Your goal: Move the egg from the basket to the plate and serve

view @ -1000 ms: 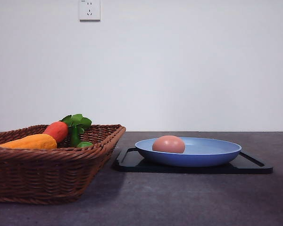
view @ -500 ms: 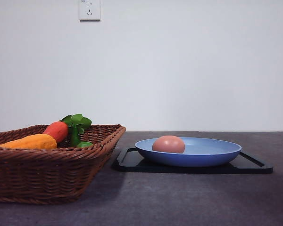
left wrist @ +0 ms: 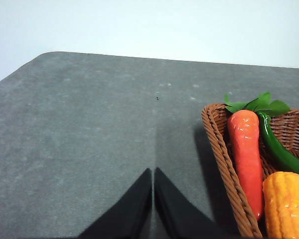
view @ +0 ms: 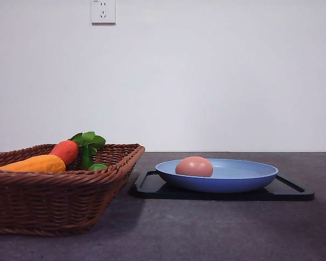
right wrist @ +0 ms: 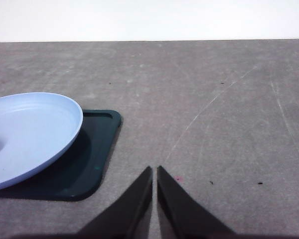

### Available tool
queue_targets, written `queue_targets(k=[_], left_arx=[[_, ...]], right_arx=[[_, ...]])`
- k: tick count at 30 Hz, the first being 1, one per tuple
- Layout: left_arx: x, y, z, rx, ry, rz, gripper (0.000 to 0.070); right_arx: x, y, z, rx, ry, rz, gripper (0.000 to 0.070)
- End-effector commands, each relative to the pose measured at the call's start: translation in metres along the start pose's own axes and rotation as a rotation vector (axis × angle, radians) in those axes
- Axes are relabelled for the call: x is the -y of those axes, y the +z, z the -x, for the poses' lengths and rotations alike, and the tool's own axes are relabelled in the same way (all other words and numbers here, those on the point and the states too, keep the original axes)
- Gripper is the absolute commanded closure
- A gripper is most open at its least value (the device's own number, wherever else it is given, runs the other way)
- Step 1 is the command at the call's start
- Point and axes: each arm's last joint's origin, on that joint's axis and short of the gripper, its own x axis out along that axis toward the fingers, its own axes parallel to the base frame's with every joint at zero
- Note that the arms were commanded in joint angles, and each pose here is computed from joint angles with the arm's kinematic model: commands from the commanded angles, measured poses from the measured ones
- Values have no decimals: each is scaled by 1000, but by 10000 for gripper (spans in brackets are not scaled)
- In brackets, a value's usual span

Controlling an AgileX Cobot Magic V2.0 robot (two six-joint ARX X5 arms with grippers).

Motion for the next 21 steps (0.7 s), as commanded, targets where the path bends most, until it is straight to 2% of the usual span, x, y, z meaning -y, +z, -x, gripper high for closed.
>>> queue_targets(k=[1, 21], left_arx=[[0, -8, -2, -12, -3, 2, 700], [0, -8, -2, -12, -3, 2, 700]], right_arx=[[0, 0, 0, 6, 0, -11, 700], [0, 0, 0, 6, 0, -11, 700]])
